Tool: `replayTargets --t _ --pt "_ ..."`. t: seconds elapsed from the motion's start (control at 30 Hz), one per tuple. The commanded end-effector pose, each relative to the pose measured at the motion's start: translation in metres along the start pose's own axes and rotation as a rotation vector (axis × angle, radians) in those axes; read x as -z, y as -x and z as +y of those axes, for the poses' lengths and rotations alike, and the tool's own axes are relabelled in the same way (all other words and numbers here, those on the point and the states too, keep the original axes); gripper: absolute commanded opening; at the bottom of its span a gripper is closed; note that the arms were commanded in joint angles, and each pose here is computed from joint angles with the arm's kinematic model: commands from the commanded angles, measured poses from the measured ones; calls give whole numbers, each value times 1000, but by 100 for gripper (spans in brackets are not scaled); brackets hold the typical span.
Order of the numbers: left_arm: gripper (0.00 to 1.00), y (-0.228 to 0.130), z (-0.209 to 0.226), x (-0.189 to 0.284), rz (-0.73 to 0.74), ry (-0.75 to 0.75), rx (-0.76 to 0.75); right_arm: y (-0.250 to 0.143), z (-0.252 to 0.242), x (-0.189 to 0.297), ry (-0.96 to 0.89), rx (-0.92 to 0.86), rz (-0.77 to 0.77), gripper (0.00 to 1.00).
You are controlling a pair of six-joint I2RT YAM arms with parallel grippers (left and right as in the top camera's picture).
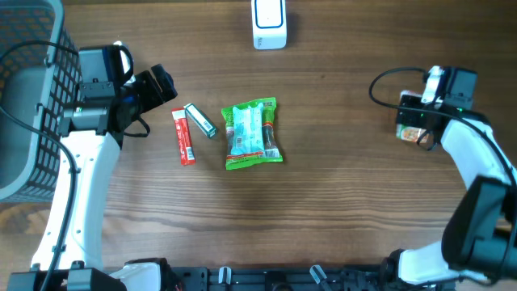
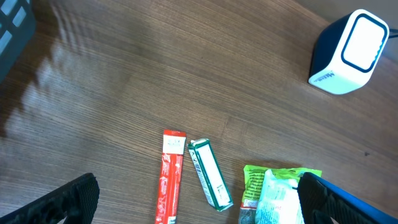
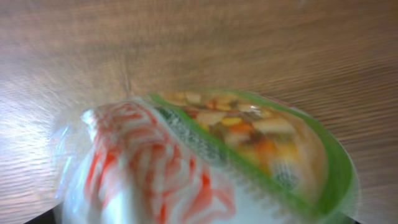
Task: Scan the item barcode
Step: 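Carry the noodle cup to the right side and lower it, then release the cup and move the right gripper to the pale green bag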
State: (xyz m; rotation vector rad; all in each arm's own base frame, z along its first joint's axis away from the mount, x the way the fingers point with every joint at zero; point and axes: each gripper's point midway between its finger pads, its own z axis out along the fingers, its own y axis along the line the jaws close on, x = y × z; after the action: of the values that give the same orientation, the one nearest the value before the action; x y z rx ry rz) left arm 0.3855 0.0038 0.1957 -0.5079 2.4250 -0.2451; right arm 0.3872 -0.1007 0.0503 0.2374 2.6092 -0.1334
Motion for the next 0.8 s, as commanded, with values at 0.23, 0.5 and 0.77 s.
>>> replayTargets --t 0.23,0.5,0.77 --pt "100 2 2 -1 -3 8 -3 3 3 -18 22 45 12 100" --pt "100 2 2 -1 -3 8 -3 70 10 47 90 60 -61 100" --pt "100 2 2 -1 -3 8 -3 102 98 135 517 56 -48 100"
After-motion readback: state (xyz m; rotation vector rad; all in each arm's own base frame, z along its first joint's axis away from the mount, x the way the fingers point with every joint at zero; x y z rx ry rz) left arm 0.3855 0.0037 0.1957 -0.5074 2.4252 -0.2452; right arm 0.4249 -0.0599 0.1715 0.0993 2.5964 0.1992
